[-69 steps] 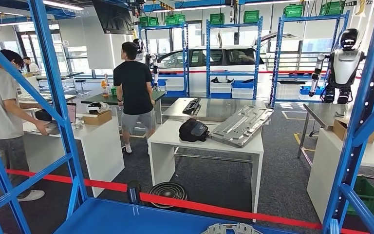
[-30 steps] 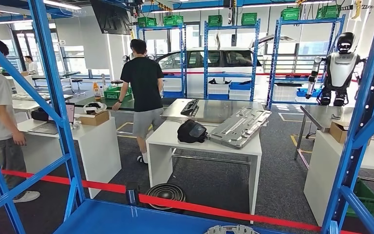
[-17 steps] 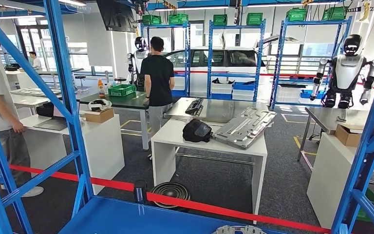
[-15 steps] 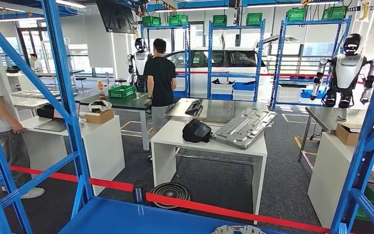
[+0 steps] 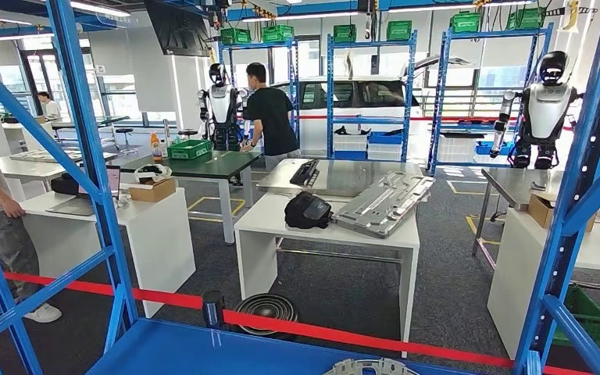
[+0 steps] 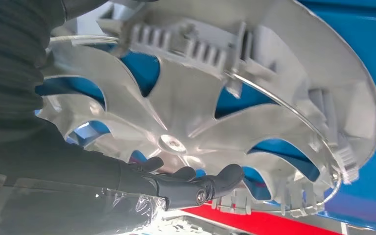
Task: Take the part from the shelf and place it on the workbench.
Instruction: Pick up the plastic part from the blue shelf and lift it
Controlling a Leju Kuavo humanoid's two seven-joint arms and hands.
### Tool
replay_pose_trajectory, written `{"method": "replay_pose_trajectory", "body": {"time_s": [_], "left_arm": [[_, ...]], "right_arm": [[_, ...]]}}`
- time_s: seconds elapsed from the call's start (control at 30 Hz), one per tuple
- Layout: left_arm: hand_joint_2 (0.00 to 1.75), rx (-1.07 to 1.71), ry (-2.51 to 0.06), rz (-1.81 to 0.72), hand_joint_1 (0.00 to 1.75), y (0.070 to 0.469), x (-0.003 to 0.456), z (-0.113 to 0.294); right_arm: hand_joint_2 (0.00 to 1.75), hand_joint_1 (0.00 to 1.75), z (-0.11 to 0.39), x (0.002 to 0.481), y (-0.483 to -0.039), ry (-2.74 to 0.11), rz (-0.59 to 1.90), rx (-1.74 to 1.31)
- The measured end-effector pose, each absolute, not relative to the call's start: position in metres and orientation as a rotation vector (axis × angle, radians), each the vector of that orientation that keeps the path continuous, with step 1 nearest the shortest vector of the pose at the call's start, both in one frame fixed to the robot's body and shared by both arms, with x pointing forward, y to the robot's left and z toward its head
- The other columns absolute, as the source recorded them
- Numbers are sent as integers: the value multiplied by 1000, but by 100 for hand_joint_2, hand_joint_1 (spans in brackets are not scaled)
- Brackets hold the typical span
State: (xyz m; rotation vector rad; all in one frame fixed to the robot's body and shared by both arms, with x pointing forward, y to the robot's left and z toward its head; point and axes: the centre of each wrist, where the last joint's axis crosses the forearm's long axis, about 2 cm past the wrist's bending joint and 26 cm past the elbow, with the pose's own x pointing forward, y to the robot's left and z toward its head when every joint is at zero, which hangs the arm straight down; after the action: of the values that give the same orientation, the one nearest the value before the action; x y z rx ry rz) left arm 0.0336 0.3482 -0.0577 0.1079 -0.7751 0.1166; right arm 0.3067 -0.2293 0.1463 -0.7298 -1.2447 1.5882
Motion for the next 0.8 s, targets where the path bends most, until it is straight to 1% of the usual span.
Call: {"method": "replay_pose_trajectory", "body": {"time_s": [0.13, 0.17, 0.27, 0.3, 0.4, 0.43, 0.8], "left_arm": [[0, 110, -780, 113, 0, 348, 34, -58], [0, 110, -780, 112, 0, 348, 35, -58], [0, 108, -780, 104, 0, 347, 37, -58], [0, 106, -780, 102, 0, 347, 37, -58], [0, 101, -779, 101, 0, 346, 37, -59], [0, 100, -779, 101, 0, 346, 37, -59], [0, 100, -784, 95, 0, 348, 39, -59]], "right_arm": [[175, 0, 146, 307, -228, -1239, 1591, -737], [175, 15, 147, 308, -228, -1238, 1591, -741], [175, 134, 146, 309, -227, -1220, 1593, -746], [175, 161, 144, 308, -227, -1211, 1596, -743], [175, 173, 141, 308, -227, -1190, 1607, -738], [175, 175, 141, 309, -227, -1187, 1609, -739], [175, 175, 140, 310, -226, -1173, 1624, -737]]}}
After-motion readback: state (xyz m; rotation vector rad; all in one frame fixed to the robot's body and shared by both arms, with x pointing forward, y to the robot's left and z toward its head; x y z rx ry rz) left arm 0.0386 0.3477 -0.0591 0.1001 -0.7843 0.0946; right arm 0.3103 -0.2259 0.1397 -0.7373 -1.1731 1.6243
